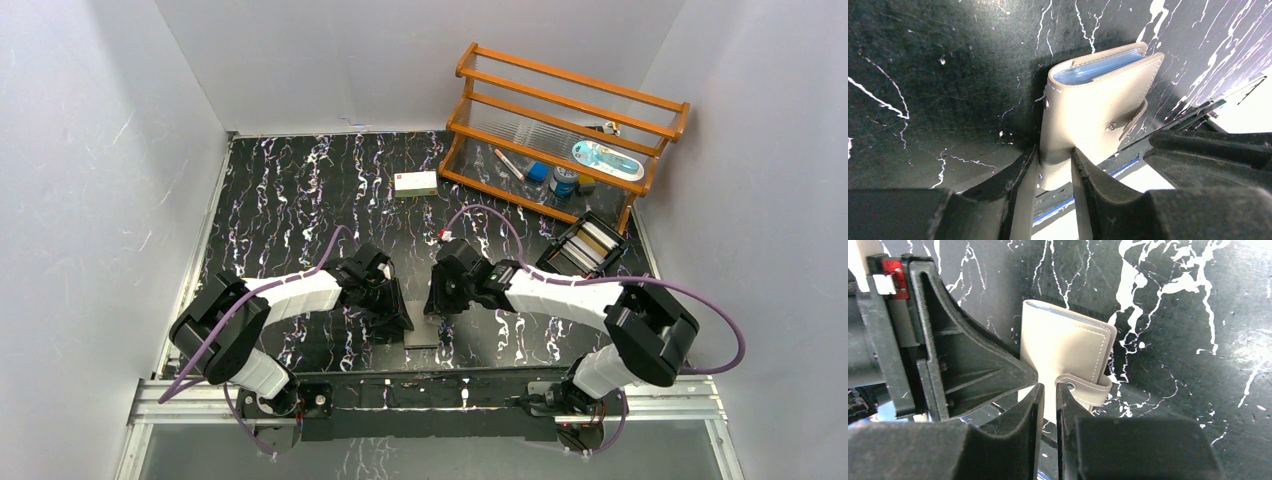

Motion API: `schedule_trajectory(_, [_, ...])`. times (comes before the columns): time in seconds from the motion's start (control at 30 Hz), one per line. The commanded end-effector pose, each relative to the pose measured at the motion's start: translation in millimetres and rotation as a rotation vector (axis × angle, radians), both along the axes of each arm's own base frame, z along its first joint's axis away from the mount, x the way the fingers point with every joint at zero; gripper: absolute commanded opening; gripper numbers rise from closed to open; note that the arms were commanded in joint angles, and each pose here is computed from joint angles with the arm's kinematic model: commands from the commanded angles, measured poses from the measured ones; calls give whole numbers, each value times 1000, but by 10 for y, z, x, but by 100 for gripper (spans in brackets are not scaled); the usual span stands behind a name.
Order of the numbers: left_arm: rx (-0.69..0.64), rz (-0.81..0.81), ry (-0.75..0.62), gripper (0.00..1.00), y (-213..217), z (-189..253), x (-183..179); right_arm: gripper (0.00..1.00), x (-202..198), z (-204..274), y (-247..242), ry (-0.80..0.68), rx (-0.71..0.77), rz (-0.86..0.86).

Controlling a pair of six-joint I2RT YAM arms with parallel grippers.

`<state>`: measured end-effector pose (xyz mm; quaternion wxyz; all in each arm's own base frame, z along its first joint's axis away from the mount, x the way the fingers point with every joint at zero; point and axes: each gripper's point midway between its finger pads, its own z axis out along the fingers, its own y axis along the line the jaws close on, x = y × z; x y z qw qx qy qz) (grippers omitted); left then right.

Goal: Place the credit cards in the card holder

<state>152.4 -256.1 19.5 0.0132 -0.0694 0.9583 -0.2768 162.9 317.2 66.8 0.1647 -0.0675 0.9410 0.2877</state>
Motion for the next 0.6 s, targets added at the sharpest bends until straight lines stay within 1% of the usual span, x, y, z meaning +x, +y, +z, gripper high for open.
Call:
schedule_trajectory(0.0, [120, -5, 22, 30, 208, -214, -95, 23, 59, 14, -17, -28, -42, -1])
schedule_trajectory(0.17, [120, -5, 23, 30, 204, -214, -93, 23, 54, -91, -88, -13, -104, -2])
schedule_trajectory(0.57, [125, -4, 27, 31, 201, -230, -90, 23, 37, -171, 8, -10, -66, 36])
